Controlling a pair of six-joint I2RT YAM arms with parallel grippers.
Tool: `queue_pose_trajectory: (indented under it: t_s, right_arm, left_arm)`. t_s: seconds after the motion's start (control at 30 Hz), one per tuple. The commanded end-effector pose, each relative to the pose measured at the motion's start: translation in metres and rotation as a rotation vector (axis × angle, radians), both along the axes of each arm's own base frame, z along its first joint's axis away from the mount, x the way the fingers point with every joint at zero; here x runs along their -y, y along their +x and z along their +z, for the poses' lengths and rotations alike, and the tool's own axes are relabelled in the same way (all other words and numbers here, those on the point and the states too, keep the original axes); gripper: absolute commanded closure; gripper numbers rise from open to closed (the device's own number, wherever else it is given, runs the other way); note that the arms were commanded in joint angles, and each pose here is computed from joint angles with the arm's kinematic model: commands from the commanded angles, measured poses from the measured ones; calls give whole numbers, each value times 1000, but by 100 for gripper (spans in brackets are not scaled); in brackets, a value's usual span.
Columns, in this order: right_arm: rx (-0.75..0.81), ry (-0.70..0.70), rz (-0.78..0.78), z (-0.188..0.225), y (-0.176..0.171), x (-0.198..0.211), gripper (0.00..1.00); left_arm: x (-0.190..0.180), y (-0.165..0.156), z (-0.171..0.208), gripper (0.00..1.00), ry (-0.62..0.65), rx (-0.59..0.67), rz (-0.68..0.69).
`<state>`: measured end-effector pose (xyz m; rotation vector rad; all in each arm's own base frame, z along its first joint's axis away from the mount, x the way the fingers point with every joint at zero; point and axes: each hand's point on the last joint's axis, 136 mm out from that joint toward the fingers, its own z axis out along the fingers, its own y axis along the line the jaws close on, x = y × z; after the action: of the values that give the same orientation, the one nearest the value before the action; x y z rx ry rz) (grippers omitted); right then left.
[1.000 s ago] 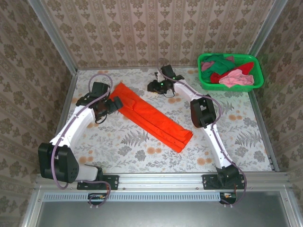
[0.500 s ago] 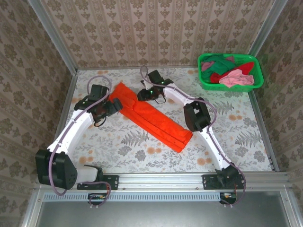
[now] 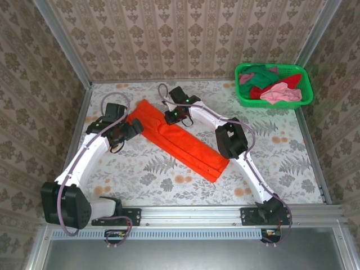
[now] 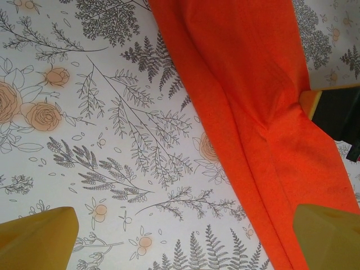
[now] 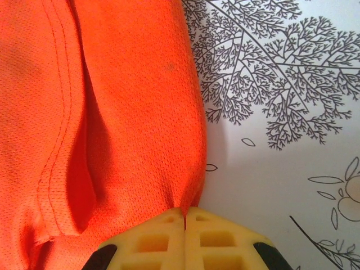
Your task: Fold and stack the t-shirts
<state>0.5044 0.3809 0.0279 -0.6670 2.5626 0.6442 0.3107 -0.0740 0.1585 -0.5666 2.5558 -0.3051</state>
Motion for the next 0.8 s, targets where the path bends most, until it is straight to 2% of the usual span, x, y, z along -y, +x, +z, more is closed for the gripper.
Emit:
queue_pose_trajectory:
  t_s: [0.0, 0.3, 0.5, 0.53, 0.67, 0.77]
  right_arm:
    - [36, -29, -131, 31, 20, 26, 100]
    - [80, -137, -529, 30, 80, 136, 100]
    - [74, -166, -709, 32, 97, 196, 100]
    - [71, -165, -714, 33, 97, 199, 96]
    - [107, -138, -676, 58, 93, 198, 65]
    - [145, -93, -658, 82, 78, 198, 49]
  left_arm:
    - [-1, -2, 2, 0, -9, 9, -2]
    - [6, 13, 5, 0, -19, 16, -37]
    - [17, 28, 7, 0, -23, 28, -104]
    - [21, 31, 8, 0, -19, 31, -124]
    - [37, 40, 9, 0, 1, 50, -210]
    - [47, 45, 12, 0, 2, 86, -256]
